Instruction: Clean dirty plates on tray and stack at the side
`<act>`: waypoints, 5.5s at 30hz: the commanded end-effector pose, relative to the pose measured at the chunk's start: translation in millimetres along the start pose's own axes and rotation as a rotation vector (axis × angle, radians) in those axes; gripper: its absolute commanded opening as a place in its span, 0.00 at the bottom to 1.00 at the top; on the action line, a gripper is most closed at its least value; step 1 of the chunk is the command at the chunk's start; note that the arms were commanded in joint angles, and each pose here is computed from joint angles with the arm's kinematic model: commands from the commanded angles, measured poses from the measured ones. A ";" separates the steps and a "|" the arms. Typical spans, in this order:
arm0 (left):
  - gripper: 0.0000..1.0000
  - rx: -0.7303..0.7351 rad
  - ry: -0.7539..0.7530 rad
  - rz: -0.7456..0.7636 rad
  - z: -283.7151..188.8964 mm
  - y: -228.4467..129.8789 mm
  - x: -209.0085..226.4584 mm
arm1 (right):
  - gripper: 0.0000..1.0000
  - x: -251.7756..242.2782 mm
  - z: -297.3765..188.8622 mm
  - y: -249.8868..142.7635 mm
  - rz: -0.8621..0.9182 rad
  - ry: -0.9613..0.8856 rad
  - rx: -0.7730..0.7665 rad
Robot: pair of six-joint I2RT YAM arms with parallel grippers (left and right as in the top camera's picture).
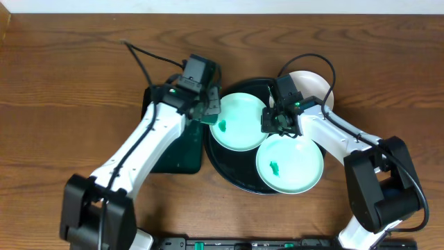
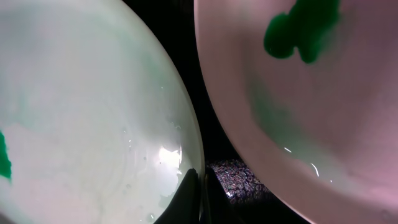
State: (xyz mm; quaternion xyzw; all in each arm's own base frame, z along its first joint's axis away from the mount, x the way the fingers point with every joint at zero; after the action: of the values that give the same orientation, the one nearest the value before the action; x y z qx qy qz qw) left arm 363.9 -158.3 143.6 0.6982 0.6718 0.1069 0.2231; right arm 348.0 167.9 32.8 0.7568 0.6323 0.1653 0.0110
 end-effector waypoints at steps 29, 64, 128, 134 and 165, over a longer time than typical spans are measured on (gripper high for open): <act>0.07 0.185 0.057 -0.062 93.7 -50.6 -26.5 | 0.01 3.8 -6.3 -1.3 -0.005 0.000 -0.016; 0.07 0.465 -0.221 -0.077 121.8 -105.4 -69.2 | 0.01 2.6 8.8 -4.7 -0.065 -0.005 0.006; 0.07 0.171 0.049 0.008 79.0 -52.0 -27.4 | 0.01 3.8 8.6 3.8 -0.067 -0.008 -0.036; 0.07 0.225 0.064 0.007 102.3 -66.2 -24.8 | 0.01 4.0 8.7 3.6 -0.068 -0.008 -0.036; 0.07 -0.018 -0.110 -0.009 34.7 -2.3 -56.2 | 0.01 9.8 8.8 0.2 -0.075 0.017 -0.022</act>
State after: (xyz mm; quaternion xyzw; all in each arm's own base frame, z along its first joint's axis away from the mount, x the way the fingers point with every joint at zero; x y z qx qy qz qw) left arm 357.8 -236.4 101.1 0.7088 0.6548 -0.0048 0.2624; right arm 357.9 169.8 32.5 0.7373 0.6501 0.1800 0.0368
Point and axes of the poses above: each gripper's point midway between its finger pads, its own z axis out along the fingers, its own x axis along the line the jaws close on, y = z × x, the point moved 2 cm from there along -z, back along the fingers, and after that the axes turned 7 degrees about z, right-handed, at the moved point
